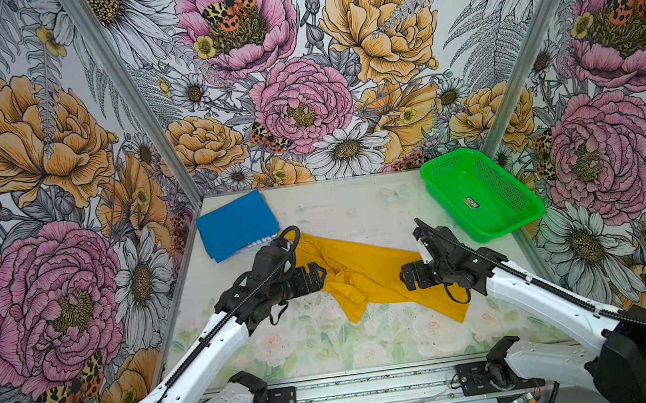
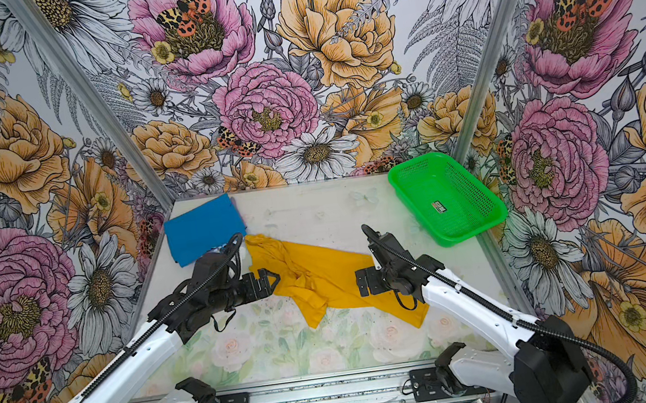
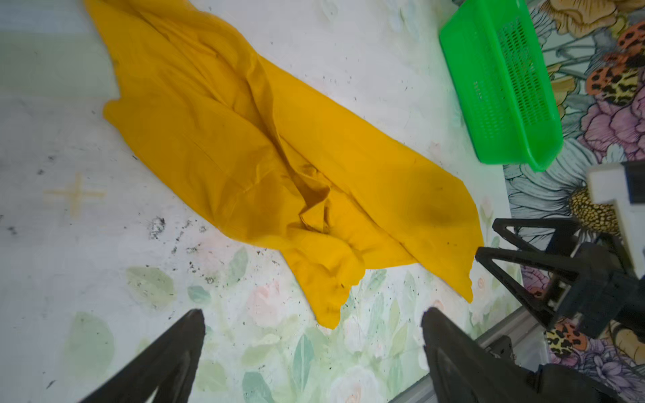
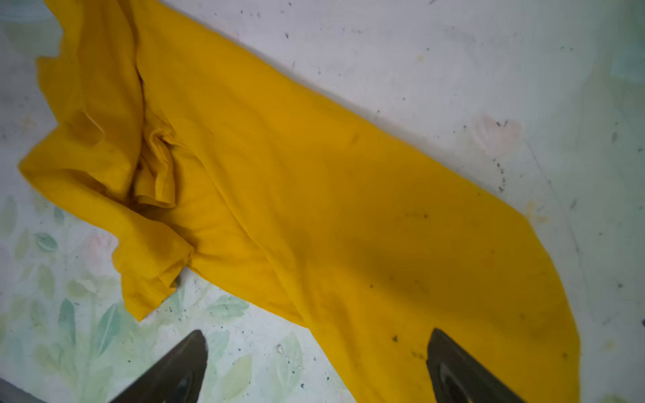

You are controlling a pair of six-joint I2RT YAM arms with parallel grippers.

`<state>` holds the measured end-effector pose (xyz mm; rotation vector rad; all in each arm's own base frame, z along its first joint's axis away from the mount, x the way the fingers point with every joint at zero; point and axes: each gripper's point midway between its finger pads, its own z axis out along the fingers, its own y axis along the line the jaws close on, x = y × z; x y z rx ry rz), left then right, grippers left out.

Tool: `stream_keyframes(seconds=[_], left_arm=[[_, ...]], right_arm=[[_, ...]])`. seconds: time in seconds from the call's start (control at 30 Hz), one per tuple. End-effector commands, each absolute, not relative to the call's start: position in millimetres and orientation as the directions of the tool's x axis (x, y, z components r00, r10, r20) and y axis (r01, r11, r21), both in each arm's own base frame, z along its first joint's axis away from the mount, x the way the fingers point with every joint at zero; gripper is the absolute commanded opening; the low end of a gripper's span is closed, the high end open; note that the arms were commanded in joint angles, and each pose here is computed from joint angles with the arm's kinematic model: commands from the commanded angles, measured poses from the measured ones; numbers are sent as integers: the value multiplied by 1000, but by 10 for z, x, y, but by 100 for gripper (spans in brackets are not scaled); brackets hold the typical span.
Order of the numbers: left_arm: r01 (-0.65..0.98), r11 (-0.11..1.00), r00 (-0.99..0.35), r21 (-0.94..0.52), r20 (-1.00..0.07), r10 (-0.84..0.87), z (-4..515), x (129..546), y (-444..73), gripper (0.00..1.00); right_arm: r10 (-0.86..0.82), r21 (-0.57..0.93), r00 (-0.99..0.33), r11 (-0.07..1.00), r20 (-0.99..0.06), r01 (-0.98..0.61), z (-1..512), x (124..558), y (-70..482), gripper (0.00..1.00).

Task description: Fold and stack the t-shirts

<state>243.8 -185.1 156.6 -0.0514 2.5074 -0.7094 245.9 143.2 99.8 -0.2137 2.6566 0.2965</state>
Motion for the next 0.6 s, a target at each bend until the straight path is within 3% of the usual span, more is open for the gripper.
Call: stream_keyframes(seconds=[0.0,0.17,0.33,0.47,0.57], left_arm=[[58,865,-876,-498,-441,-195,1352,2430,-2098,90],[41,884,-916,-466,-370,-153,1001,2324,-2536,71],[-6,874,-933,-486,-313,-180,717,2301,-2844,69],[-34,861,-927,-508,-307,-217,621,2355,-2977,54],[-39,858,-918,-512,-322,-233,606,2411,-3012,49]], right_arm=[[-2,157,-881,984,-473,-86,978,2488,1306,98],[64,199,-852,979,-519,-47,1107,2413,1227,96],[116,229,-812,973,-573,-23,1246,2343,1120,95],[127,221,-803,975,-582,-6,1250,2284,1034,94],[124,212,-807,977,-577,-2,1222,2263,1005,94]])
